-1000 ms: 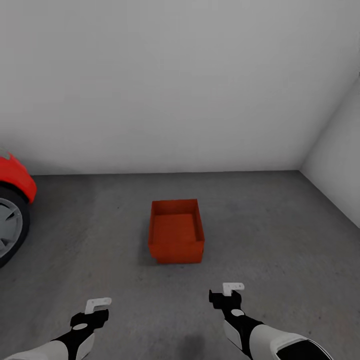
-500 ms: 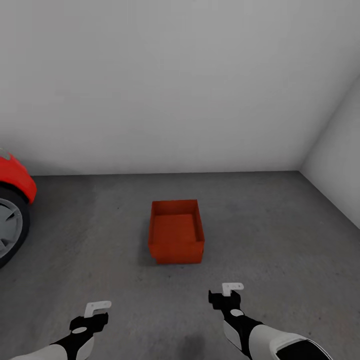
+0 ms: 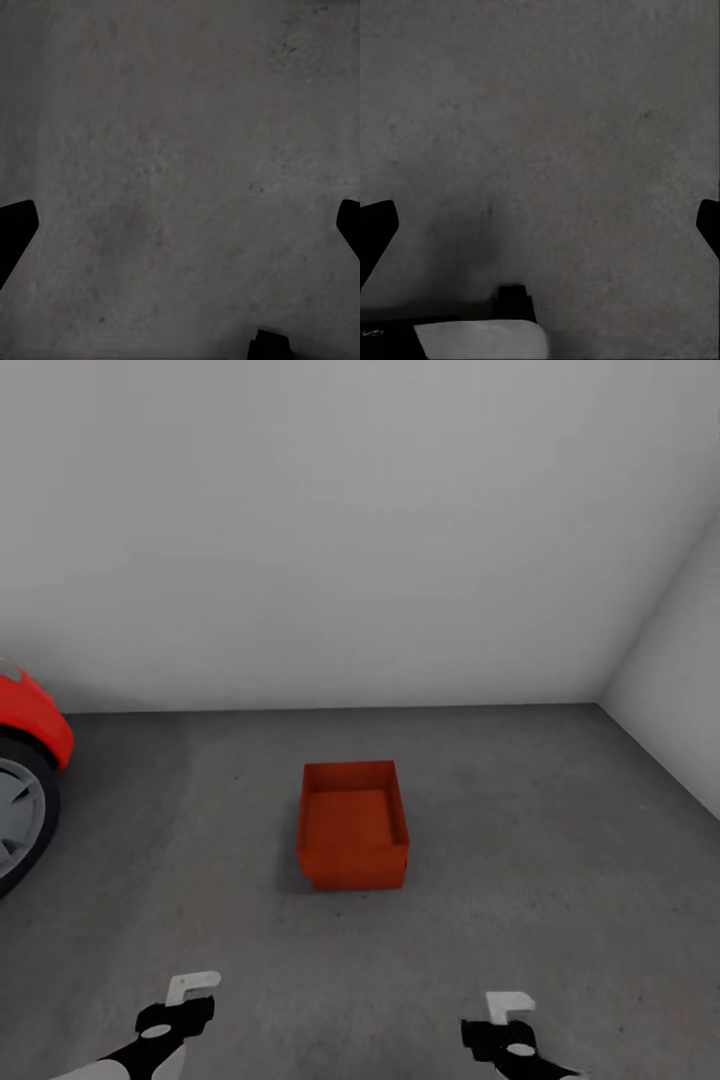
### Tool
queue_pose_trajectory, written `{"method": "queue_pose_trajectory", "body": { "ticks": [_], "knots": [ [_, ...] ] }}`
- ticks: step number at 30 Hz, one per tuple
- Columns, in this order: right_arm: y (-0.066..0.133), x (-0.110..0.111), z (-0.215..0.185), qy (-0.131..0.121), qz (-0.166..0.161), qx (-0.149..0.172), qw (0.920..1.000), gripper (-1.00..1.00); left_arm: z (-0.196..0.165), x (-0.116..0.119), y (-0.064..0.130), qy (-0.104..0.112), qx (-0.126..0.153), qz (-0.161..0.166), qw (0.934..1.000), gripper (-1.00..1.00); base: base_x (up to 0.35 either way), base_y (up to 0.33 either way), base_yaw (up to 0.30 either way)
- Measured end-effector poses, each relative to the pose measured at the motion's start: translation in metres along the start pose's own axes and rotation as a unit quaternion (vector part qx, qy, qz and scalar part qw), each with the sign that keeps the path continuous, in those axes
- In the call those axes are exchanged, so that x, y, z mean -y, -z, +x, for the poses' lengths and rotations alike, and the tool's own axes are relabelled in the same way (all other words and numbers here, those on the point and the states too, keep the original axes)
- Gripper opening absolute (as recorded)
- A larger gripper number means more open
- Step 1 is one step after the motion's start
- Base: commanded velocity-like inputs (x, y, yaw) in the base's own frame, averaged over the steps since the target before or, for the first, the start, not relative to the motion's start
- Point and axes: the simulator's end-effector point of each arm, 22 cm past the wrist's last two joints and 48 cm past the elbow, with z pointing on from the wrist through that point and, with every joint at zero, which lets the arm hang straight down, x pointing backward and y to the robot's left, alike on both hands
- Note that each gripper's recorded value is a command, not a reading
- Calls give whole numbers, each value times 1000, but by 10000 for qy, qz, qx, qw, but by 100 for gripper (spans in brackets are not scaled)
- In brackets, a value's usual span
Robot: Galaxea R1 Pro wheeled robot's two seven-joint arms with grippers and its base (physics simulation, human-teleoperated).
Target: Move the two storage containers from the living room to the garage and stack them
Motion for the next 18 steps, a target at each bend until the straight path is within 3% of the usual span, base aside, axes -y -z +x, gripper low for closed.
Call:
{"method": "queue_pose_trajectory", "body": {
  "ticks": [2, 13, 15, 18],
  "knots": [
    [8, -1, 49, 39, -9, -312, 9995, 100, 13, -1, 2, -20, -77, -1, 10000, 100, 0, 0, 0],
    [34, -13, 147, 107, -261, -940, 9952, 100, 95, -5, 22, -138, -621, 6, 9980, 100, 0, 0, 0],
    [36, -15, 152, 99, -316, -978, 9947, 100, 105, -6, 24, -100, -803, -4, 9967, 100, 0, 0, 0],
    [40, -20, 161, 85, -394, -1041, 9938, 100, 130, -2, 31, 70, -1316, 16, 9913, 100, 0, 0, 0]
  ]
}}
